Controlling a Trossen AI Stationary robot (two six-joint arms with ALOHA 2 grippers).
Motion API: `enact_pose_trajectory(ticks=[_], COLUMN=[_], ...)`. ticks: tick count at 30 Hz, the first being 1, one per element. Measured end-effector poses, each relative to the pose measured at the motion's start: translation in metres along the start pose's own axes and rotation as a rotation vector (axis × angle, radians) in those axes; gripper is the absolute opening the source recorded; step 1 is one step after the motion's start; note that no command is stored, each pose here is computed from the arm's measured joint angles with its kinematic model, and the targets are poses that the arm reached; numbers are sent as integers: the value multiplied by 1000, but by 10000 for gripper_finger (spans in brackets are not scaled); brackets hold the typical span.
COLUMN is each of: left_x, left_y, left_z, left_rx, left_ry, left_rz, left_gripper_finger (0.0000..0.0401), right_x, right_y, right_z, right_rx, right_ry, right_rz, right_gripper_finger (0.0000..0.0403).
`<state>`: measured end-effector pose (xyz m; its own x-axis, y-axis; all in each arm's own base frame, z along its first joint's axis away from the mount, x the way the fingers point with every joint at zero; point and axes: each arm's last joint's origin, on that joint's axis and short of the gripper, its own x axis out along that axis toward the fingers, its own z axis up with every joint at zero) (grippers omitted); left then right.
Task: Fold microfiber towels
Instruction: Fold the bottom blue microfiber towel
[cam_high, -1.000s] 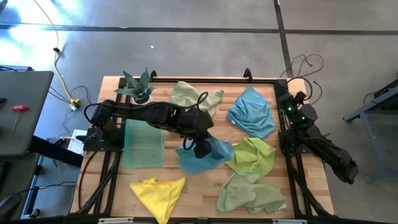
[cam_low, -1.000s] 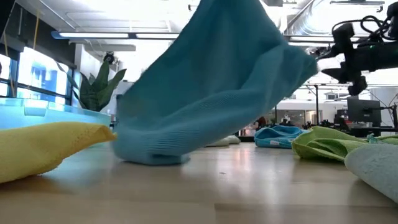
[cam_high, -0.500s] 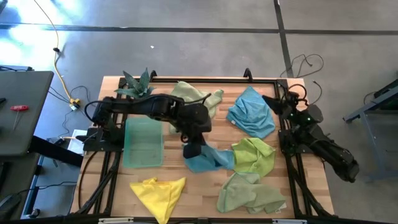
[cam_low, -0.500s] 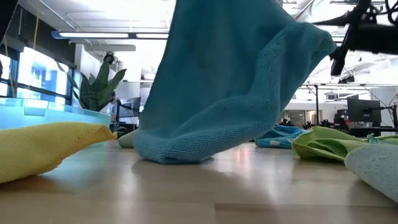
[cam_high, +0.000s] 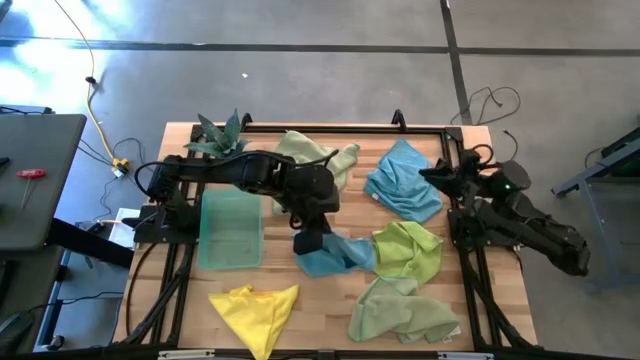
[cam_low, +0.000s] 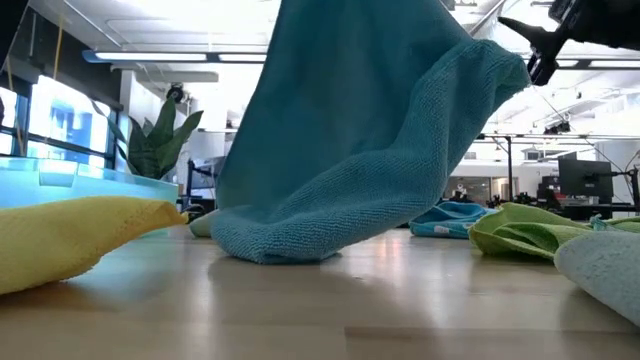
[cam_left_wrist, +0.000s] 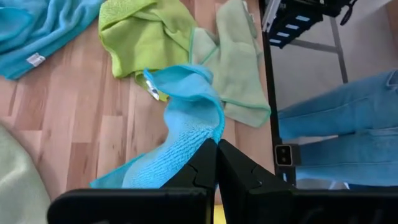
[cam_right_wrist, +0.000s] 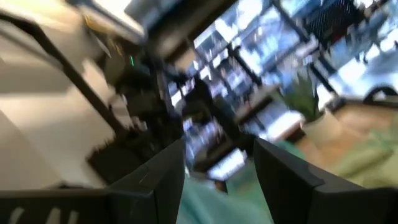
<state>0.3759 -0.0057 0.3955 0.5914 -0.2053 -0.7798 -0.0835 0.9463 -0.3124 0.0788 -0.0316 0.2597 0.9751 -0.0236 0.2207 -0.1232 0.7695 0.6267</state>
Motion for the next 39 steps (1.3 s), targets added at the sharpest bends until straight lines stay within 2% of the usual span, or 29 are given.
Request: enact_pose_trajectory(ticks=[9,16,23,32,39], left_x=[0,-3,-9,-8,-9], left_y=[-3,-6,-8,-9,-9], left_z=[2,9,11,15,15], left_rx=[9,28,37,79,99], left_ry=[-15,-88,-127,-166,-173], left_rz=[-60,-80,-90,-97,-96], left_gripper_finger=[0,0,0,0,0], right_x=[32,56,71,93,109], right_y=[1,-8,-10,-5,-7], right_z=[6,-7,-27,-44,-60], right_rx=[-120,-96,-96,-268,-247], right_ry=[228,403,582,589,621], right_rz=[-21,-41,83,207,241], right_gripper_finger=[181,181,181,181,181])
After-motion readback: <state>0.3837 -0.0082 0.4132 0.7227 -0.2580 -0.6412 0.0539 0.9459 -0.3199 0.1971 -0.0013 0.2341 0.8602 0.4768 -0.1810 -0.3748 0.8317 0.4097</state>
